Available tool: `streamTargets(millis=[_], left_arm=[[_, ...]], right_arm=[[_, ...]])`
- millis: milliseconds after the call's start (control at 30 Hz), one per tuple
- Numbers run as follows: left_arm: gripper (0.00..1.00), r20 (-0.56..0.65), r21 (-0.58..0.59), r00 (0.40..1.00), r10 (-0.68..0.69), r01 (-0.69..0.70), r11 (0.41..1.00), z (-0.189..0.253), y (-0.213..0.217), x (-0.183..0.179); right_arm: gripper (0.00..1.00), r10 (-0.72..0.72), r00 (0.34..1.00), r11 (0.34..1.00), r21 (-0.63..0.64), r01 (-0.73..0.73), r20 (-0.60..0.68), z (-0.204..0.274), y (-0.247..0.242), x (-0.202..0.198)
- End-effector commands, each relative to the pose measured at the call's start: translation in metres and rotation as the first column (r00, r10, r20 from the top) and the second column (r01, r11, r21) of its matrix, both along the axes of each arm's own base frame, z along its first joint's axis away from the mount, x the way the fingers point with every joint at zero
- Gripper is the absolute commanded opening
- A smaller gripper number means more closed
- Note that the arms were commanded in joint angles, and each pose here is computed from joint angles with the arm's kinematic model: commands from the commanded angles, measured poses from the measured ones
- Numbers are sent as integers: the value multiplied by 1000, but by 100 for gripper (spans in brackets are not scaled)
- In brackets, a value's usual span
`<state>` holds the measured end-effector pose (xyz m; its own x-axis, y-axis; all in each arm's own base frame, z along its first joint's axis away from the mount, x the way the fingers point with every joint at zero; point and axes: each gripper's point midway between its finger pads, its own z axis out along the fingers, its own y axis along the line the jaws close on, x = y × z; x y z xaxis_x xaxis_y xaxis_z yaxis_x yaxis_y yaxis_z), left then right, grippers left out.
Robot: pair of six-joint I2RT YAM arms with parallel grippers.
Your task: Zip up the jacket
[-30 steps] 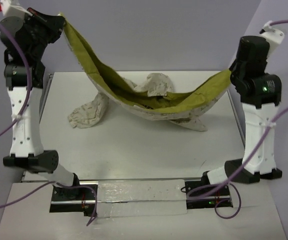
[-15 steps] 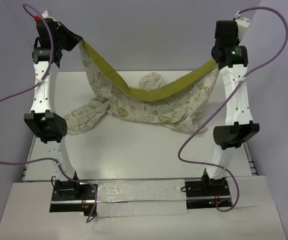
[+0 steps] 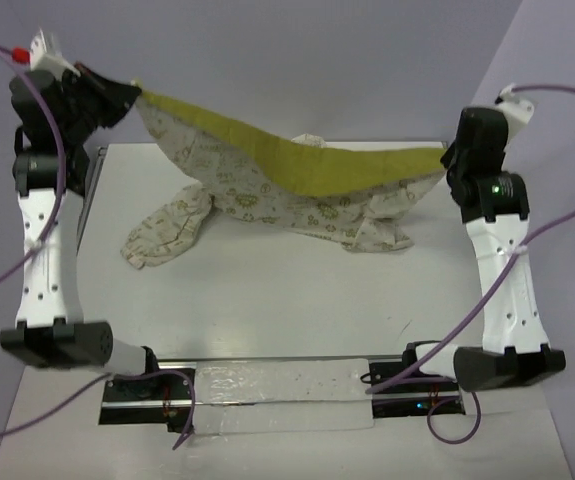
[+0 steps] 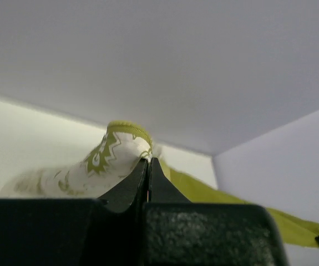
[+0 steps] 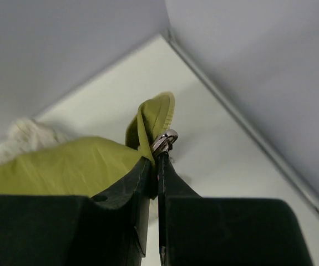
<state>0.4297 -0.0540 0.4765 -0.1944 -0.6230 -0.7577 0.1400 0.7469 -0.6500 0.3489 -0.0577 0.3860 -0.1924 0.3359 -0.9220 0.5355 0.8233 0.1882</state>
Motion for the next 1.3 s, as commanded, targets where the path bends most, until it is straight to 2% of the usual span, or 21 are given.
streamTargets(millis=[0,100,167,233,300,400,533,600,667,767,800,833,900,933,1000,1133,1233,1267], left_arm=[[0,-147,93,986,75,-62,994,-77,15,-36],[0,-270,131,958,98,-65,989,-132,19,-68],[0,-392,143,915,96,-43,989,-190,18,-95],[0,-421,160,899,115,-52,986,-209,21,-114],[0,-445,167,889,110,-38,985,-228,20,-130],[0,-451,104,892,-31,87,991,-233,-8,-137],[0,-468,110,872,-145,221,969,-234,-50,-136],[0,-494,114,855,-158,244,963,-241,-63,-133],[0,-515,124,837,-183,283,951,-252,-84,-129],[0,-535,118,817,-215,325,938,-268,-111,-128],[0,-539,117,813,-219,330,937,-270,-116,-126],[0,-541,116,812,-220,331,937,-274,-120,-123],[0,-551,113,803,-230,344,932,-281,-127,-123],[0,-555,121,802,-221,341,932,-282,-126,-122],[0,-564,140,800,-205,337,931,-286,-125,-121],[0,-563,156,803,-196,335,929,-289,-123,-121],[0,-553,150,807,-206,340,928,-288,-125,-120],[0,-549,146,808,-212,343,928,-287,-126,-120]], right_arm=[[0,-46,990,998,29,51,-137,-81,-4,-33],[4,-36,976,995,81,54,-215,-129,3,-59],[4,-7,976,994,109,32,-218,-151,9,-70],[0,-1,980,995,102,22,-200,-153,11,-79],[0,53,987,995,93,-39,-154,-145,21,-79],[0,231,961,972,68,-223,-149,-133,65,-66],[0,428,859,899,35,-436,-281,-156,143,-56],[0,466,809,871,23,-491,-359,-176,172,-49],[0,510,722,817,2,-576,-468,-209,215,-46],[1,566,597,729,7,-684,-568,-242,281,-42],[6,550,552,706,-4,-708,-627,-264,297,-43],[16,564,522,671,-13,-741,-639,-264,316,-51],[77,602,480,614,-14,-789,-638,-264,346,-53],[83,623,478,602,-11,-798,-619,-255,356,-50],[87,649,471,588,1,-809,-597,-243,361,-48],[87,680,492,596,19,-803,-544,-216,348,-48],[79,684,529,626,32,-779,-503,-207,328,-55],[70,693,534,635,58,-770,-484,-208,321,-60]])
